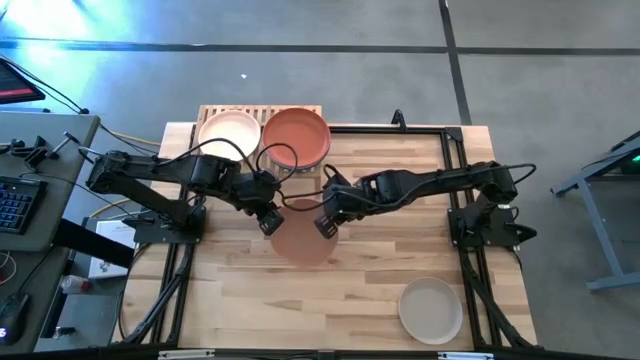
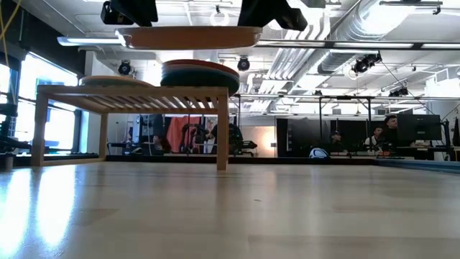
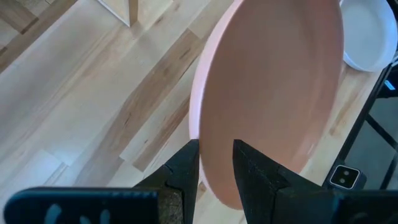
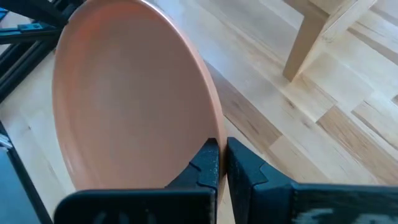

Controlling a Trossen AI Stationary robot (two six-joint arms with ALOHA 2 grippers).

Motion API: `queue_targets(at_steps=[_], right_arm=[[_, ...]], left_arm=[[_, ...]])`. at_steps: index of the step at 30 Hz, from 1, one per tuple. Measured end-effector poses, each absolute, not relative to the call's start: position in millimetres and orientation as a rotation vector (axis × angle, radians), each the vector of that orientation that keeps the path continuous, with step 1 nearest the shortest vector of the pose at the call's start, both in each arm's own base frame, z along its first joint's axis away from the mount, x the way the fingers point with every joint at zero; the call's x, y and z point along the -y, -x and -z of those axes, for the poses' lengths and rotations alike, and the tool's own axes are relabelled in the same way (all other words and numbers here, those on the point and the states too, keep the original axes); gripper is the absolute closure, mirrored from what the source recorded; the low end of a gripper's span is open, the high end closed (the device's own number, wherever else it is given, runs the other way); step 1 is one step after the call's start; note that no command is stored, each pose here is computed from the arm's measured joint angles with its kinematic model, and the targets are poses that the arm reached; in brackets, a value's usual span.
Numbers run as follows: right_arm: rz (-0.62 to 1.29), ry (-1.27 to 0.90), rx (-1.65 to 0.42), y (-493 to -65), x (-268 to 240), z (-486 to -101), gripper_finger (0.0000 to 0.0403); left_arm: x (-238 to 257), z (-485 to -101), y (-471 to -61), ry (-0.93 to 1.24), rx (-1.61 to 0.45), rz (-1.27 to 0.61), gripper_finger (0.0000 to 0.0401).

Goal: Place and stack plates onto a shelf
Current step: Stack the brown plate on top of the light orange plate on the shelf

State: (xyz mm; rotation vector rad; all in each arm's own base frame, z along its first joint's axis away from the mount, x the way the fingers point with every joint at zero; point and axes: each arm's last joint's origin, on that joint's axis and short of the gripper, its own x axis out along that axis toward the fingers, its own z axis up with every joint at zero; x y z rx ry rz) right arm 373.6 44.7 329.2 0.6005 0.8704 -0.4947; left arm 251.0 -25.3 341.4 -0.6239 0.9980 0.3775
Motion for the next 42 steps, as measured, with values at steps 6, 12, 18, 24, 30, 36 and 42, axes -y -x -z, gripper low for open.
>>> queue_targets(at_steps=[6,12,18,24,30,36,42], right_arm=[[0.484,-0.600,-0.867,-372.1,-45.0,-331.7,0.0403],[0.469,-0.613,-0.856,-370.4,-45.8,-335.5,0.0403],[0.449,-0.613,-0.839,-372.2,-47.4,-336.8,0.0403],[0.441,-0.618,-0.830,-373.1,-47.6,-337.5,0.0403],[0.439,-0.620,-0.831,-373.1,-47.6,-337.5,0.0403],[0.397,-0.651,-0.853,-373.8,-46.4,-337.5,0.0403],[0.394,-0.625,-0.853,-374.0,-44.5,-337.5,0.0387]], left_arm=[[24.5,-341.4,-251.0,0.611,-0.988,-0.399,0.0316],[24.4,-341.4,-250.9,0.608,-0.987,-0.402,0.0316],[22.6,-341.3,-250.9,0.597,-0.989,-0.401,0.0316],[21.8,-340.9,-250.4,0.594,-0.995,-0.404,0.0324],[22.1,-341.0,-250.4,0.576,-1.002,-0.386,0.0380],[22.0,-340.8,-250.2,0.558,-1.006,-0.382,0.0392],[21.6,-340.4,-249.4,0.554,-1.013,-0.389,0.0397]])
